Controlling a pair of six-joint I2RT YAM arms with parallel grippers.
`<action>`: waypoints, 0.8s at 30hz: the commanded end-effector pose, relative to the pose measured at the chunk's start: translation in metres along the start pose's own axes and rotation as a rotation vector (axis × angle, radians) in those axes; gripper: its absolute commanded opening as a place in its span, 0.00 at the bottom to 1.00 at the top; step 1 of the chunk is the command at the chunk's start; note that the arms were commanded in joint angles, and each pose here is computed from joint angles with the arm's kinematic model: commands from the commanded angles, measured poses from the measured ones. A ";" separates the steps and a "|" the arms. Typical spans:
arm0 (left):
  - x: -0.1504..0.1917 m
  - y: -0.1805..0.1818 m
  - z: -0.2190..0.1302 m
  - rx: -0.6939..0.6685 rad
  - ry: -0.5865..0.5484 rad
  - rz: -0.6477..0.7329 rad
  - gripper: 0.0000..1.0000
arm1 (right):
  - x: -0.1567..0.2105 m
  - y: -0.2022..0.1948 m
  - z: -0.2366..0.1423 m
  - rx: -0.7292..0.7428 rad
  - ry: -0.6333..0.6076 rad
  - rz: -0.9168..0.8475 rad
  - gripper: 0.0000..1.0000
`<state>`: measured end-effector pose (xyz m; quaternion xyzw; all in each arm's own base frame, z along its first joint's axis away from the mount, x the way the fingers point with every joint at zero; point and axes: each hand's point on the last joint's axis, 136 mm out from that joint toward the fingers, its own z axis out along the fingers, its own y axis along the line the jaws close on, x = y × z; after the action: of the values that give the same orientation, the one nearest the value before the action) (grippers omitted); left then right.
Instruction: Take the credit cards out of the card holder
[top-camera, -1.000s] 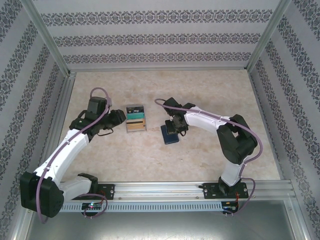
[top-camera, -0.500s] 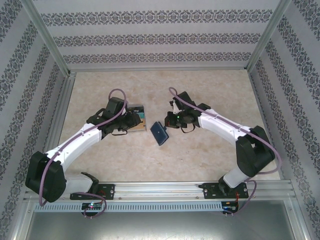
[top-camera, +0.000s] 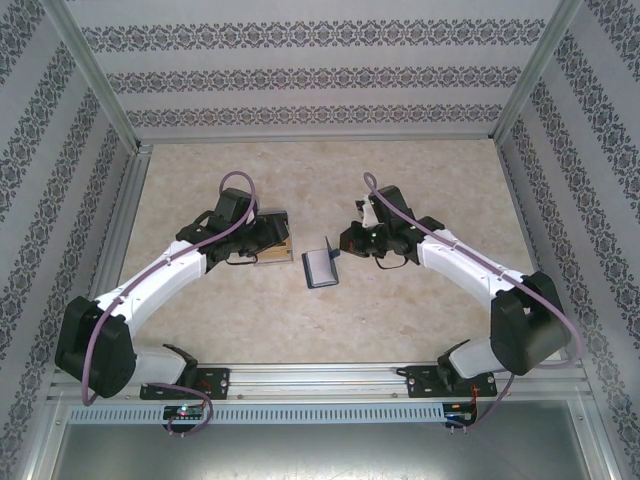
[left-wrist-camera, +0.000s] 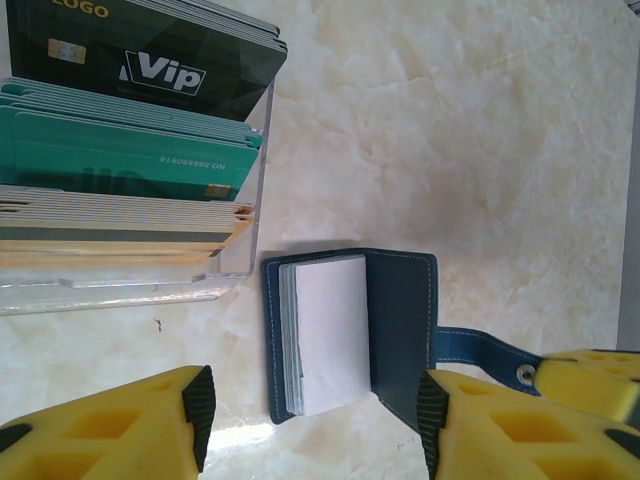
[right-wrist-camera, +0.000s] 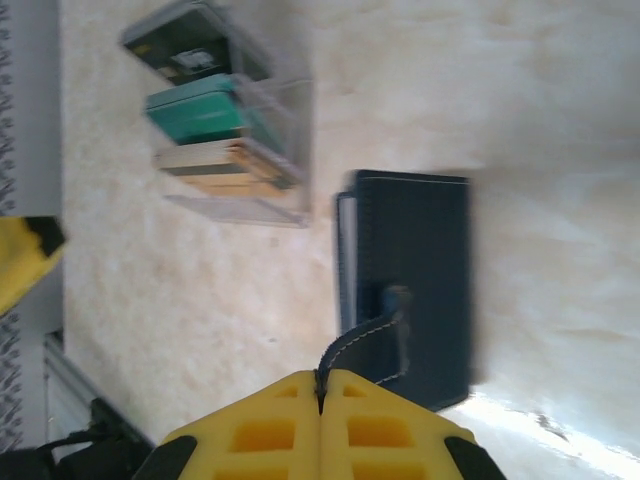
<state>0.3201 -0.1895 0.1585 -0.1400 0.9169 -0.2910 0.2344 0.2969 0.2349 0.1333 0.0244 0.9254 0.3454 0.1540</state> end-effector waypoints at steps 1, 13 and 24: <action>-0.001 -0.015 0.000 0.035 -0.004 0.036 0.57 | -0.002 -0.028 -0.010 0.094 -0.032 0.012 0.00; 0.017 -0.028 0.030 0.052 0.086 0.061 0.58 | 0.016 -0.130 -0.007 0.538 0.072 0.006 0.07; 0.043 -0.066 0.072 0.117 0.202 0.149 0.51 | 0.017 -0.120 0.010 0.496 0.091 0.010 0.24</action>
<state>0.3238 -0.2688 0.1224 -0.0623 0.9333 -0.3149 0.1612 0.2872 0.1519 0.0380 0.0545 0.9876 0.1153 0.0917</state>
